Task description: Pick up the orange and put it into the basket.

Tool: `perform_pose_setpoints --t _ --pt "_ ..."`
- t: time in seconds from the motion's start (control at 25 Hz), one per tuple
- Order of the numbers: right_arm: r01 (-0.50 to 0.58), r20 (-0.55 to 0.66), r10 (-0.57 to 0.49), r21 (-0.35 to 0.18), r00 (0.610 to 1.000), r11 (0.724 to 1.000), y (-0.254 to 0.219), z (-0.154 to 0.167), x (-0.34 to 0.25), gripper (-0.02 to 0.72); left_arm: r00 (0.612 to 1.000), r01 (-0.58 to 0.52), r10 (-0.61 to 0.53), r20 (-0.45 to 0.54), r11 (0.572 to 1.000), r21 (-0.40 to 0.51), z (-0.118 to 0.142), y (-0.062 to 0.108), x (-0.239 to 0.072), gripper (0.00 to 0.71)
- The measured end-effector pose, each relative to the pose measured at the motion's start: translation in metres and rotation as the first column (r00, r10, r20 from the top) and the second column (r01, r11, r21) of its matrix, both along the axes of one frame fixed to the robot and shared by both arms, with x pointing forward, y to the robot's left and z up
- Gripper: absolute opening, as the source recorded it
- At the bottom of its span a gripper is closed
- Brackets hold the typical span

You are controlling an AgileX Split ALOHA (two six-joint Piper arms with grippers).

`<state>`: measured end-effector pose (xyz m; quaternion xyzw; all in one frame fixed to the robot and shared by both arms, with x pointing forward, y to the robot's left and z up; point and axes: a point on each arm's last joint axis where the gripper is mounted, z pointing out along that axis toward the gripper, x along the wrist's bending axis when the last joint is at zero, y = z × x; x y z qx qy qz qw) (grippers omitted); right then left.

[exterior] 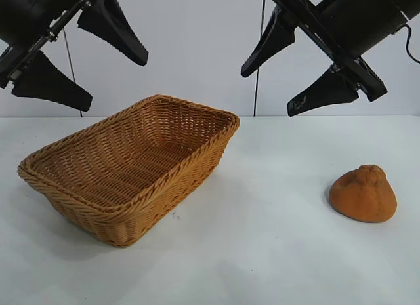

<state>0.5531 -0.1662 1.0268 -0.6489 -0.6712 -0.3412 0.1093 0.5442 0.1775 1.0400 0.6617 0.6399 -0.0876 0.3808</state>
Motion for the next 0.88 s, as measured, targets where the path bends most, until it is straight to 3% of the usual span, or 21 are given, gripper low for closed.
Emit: perform_pose_setpoints --t 0.36,0.52,0.72,0.88 --pt "0.000 0.000 0.000 0.000 1.000 1.000 0.000 0.000 0.000 0.517 1.000 -0.002 0.002 0.001 1.000 0.001 0.000 0.000 0.000 0.633" --pt "0.000 0.000 0.000 0.000 1.000 1.000 0.000 0.000 0.000 0.517 0.999 -0.042 0.043 -0.009 0.999 0.025 0.010 0.010 -0.006 0.633" --pt "0.001 -0.001 -0.001 0.000 1.000 1.000 0.000 0.000 0.000 0.517 0.981 -0.161 0.175 -0.088 0.976 0.146 0.022 0.028 -0.023 0.633" --pt "0.001 -0.001 -0.001 0.000 1.000 1.000 0.000 0.000 0.000 0.517 0.915 -0.310 0.346 -0.208 0.932 0.188 0.020 0.026 -0.030 0.633"
